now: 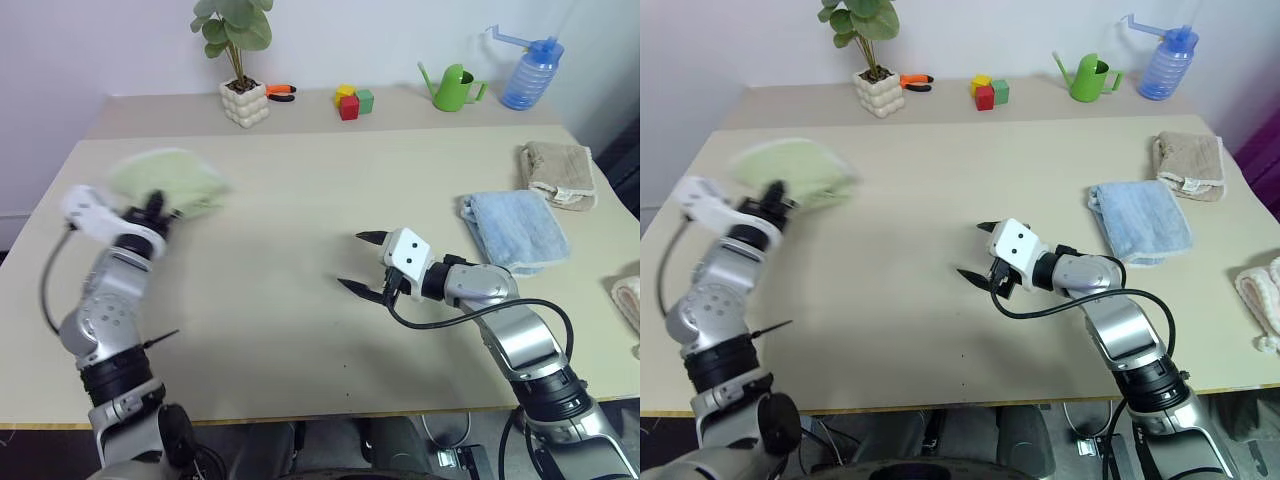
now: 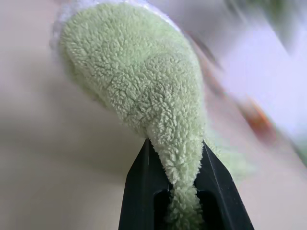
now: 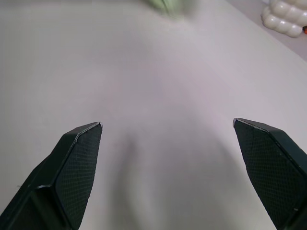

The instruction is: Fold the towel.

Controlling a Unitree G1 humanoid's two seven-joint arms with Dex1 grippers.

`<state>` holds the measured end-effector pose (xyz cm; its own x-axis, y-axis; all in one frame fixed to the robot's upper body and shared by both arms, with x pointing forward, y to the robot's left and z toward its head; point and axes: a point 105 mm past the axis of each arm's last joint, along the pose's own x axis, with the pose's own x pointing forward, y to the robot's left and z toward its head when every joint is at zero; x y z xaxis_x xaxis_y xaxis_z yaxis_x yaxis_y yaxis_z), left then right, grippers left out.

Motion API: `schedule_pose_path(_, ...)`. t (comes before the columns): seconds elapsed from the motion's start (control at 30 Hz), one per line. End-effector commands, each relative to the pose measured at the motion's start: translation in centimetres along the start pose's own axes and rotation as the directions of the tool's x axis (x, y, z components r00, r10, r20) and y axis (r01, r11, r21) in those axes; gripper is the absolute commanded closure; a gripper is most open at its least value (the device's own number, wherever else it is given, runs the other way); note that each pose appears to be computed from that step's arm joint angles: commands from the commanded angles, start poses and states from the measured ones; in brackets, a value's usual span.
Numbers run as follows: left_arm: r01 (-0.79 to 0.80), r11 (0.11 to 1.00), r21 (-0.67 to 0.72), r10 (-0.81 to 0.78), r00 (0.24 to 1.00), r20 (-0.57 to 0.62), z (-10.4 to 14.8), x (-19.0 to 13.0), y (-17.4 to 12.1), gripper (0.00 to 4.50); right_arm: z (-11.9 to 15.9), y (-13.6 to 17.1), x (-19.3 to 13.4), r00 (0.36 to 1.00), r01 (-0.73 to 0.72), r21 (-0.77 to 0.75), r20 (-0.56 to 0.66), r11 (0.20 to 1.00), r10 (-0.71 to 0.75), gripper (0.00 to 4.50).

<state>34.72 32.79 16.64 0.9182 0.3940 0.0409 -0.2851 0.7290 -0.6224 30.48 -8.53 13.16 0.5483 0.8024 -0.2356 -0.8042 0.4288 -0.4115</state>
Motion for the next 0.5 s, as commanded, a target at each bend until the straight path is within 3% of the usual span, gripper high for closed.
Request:
schedule_pose_path(0.03, -0.223, 0.974, 0.027, 0.221, 0.973, 0.066, 0.9, -0.4, 4.5, 4.46, 1.1, 0.0, 0.3, 0.999, 0.002, -0.042, 0.040, 0.999, -0.001, 0.00)
schedule_pose_path(0.2, -0.246, 0.969, 0.037, 0.248, 0.966, -0.070, -2.6, -1.8, 5.5, 4.46, 1.0, -0.2, 0.3, 0.999, -0.001, -0.048, 0.039, 0.999, 0.003, 0.00)
schedule_pose_path(0.3, -0.291, 0.956, -0.022, 0.289, 0.954, -0.078, -2.9, -3.3, 6.6, 3.47, 0.7, -0.1, 0.4, 0.999, -0.015, -0.053, 0.032, 0.998, 0.017, 0.00)
schedule_pose_path(0.5, -0.360, 0.932, -0.039, 0.362, 0.930, 0.056, 0.2, -5.0, 8.5, 0.55, 0.6, -0.5, 0.7, 0.999, -0.033, -0.065, 0.028, 0.997, 0.034, 0.00)
